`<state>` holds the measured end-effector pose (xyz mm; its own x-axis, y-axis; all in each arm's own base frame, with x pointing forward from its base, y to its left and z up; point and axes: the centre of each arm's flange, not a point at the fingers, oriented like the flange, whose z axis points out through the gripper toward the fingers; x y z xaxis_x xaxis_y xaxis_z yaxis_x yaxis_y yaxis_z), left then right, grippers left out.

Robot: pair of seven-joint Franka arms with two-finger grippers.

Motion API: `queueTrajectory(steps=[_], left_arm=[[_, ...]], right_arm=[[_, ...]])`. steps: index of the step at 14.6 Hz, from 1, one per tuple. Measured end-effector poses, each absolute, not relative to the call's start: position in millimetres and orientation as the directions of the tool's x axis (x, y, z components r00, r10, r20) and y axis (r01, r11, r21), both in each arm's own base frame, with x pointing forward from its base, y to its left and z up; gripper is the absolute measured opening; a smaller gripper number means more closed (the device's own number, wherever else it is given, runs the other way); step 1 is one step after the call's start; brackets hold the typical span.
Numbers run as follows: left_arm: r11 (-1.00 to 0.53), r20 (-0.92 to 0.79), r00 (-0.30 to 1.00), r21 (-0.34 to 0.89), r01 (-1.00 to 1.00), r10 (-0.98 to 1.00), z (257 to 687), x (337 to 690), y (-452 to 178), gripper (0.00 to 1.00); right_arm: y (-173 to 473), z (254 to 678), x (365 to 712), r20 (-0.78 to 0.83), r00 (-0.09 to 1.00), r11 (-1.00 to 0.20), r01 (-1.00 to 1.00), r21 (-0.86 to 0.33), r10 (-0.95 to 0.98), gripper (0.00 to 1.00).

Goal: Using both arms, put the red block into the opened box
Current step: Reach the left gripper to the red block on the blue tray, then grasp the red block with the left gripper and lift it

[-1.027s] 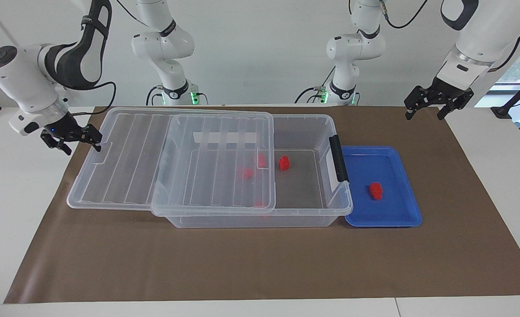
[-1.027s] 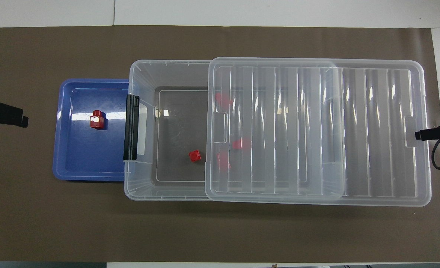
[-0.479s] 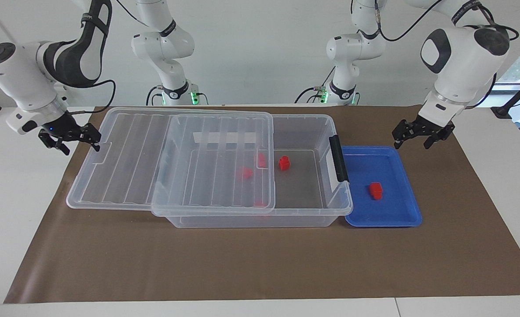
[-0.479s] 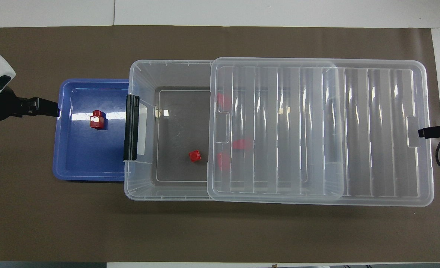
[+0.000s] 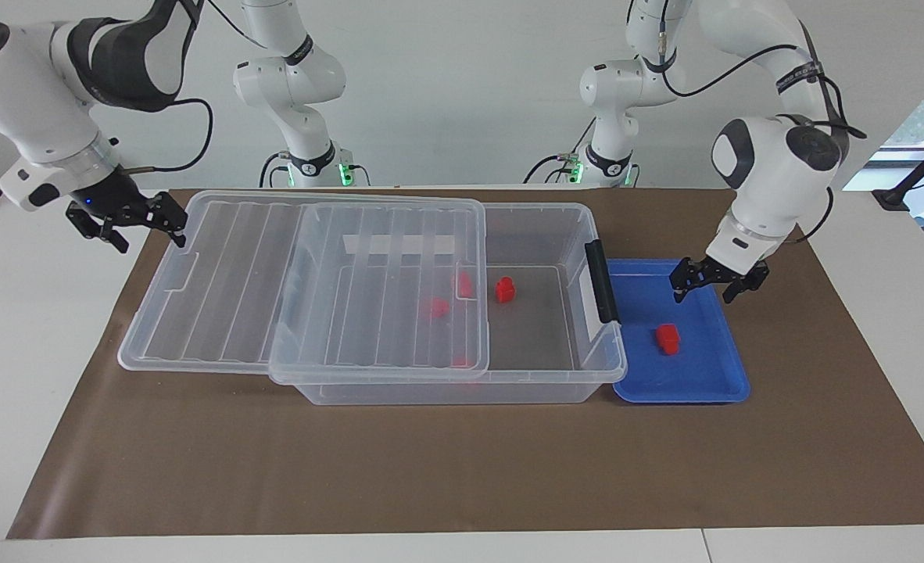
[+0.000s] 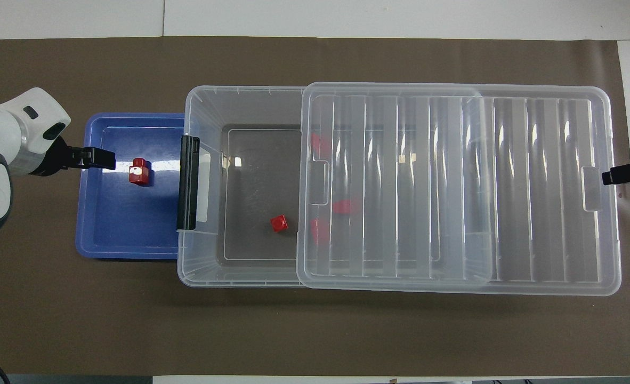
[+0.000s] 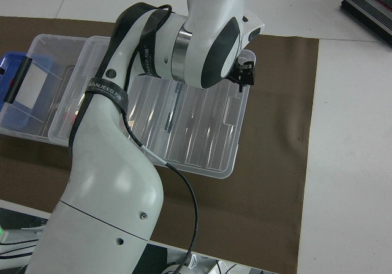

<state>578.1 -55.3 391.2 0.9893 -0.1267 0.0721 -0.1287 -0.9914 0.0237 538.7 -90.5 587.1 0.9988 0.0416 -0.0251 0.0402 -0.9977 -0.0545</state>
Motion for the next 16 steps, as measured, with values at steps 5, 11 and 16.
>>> queueTrajectory(steps=[5, 11, 16], left_arm=[[-0.990, 0.086, 0.986, 0.025, -0.142, -0.139, 328, 566, -62, 1.00], [-0.990, 0.100, 0.985, 0.023, -0.142, -0.139, 314, 559, -59, 0.58], [-0.990, 0.110, 0.985, 0.022, -0.137, -0.134, 315, 560, -56, 0.34]], right_arm=[[-50, 612, 520, -0.085, 0.996, -0.998, -0.006, -0.065, -0.001, 1.00], [-25, 611, 517, -0.110, 0.994, -0.999, -0.030, -0.017, -0.028, 1.00], [-8, 612, 518, -0.109, 0.994, -0.999, -0.022, 0.025, -0.025, 1.00]])
